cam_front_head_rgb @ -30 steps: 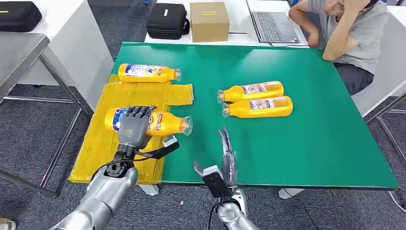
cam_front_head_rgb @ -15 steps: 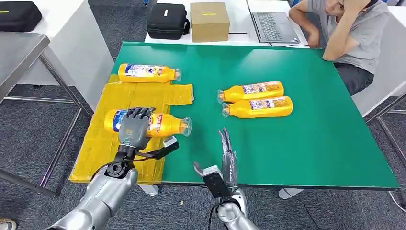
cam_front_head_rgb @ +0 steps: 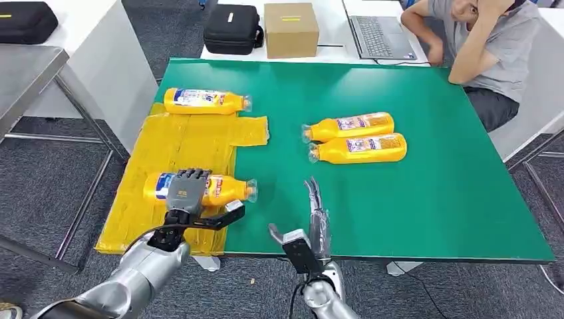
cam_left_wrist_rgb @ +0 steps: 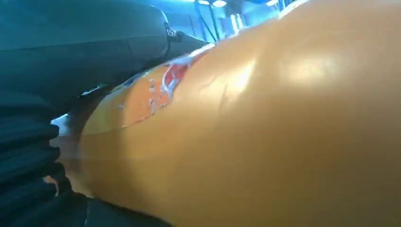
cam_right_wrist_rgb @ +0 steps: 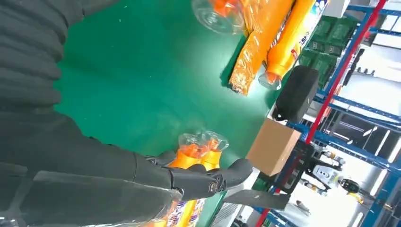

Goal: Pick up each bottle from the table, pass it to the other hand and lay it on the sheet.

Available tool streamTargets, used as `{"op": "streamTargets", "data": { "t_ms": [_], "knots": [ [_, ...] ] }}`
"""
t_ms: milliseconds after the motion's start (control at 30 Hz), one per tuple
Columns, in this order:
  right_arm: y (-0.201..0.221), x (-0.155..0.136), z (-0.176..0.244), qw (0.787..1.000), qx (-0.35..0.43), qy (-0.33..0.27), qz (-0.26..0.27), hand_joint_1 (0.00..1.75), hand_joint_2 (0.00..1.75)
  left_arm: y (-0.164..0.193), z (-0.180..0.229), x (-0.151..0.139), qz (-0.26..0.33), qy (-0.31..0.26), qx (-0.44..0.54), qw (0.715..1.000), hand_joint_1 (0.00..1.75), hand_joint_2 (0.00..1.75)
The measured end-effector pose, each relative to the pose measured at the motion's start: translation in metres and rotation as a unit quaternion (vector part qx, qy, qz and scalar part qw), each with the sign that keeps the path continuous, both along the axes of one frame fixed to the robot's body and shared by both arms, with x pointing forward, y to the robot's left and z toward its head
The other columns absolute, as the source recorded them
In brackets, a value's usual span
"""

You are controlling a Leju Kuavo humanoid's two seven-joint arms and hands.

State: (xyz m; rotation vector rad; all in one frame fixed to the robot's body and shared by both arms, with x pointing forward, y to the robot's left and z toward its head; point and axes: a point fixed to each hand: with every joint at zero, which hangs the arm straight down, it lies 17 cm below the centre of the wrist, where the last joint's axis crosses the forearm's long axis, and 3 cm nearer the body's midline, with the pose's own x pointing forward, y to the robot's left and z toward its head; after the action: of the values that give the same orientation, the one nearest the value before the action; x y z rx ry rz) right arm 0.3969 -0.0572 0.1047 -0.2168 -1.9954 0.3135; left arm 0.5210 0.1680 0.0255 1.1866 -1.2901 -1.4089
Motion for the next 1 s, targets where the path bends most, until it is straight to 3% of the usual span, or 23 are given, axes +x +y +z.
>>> {"op": "streamTargets", "data": {
  "t_ms": [467, 533, 700, 733, 767, 800, 833, 1000],
  "knots": [
    [-0.004, -0.0011, -0.0036, 1.0, -0.011, -0.001, 0.0, 0.0, 1.75, 0.0016, -0.0084, 0.0017, -0.008, 0.024, 0.01, 1.0, 1.75, 1.75],
    [-0.0046, -0.0011, -0.0038, 1.0, -0.013, -0.003, 0.0, 0.0, 1.75, 0.0019, -0.009, 0.0015, -0.007, 0.025, 0.011, 1.0, 1.47, 1.75],
    [-0.0069, -0.0011, -0.0051, 1.0, -0.016, -0.002, -0.003, 0.0, 1.75, 0.0011, -0.0053, 0.0015, -0.005, 0.013, 0.012, 1.0, 1.47, 1.75],
    [-0.0074, -0.0013, -0.0057, 1.0, -0.016, -0.002, -0.003, 0.0, 1.75, 0.0006, -0.0052, 0.0013, -0.006, 0.011, 0.013, 1.0, 1.13, 1.75],
    [-0.0076, -0.0014, -0.0059, 1.0, -0.016, -0.001, -0.004, 0.0, 1.75, 0.0001, -0.005, 0.0011, -0.007, 0.01, 0.014, 1.0, 0.82, 0.0],
    [-0.0077, -0.0013, -0.0059, 1.0, -0.016, -0.001, -0.004, 0.0, 1.75, -0.0005, -0.005, 0.0009, -0.008, 0.01, 0.015, 1.0, 0.12, 0.0],
    [-0.0082, -0.0011, -0.0059, 1.0, -0.016, -0.002, -0.004, 0.0, 1.75, -0.0005, -0.0048, 0.0008, -0.008, 0.009, 0.015, 1.0, 0.02, 0.0],
    [-0.0083, -0.001, -0.0055, 1.0, -0.019, -0.003, -0.004, 0.0, 1.75, -0.0021, -0.0051, 0.0008, -0.009, 0.011, 0.013, 1.0, 0.0, 0.0]
  ]
}}
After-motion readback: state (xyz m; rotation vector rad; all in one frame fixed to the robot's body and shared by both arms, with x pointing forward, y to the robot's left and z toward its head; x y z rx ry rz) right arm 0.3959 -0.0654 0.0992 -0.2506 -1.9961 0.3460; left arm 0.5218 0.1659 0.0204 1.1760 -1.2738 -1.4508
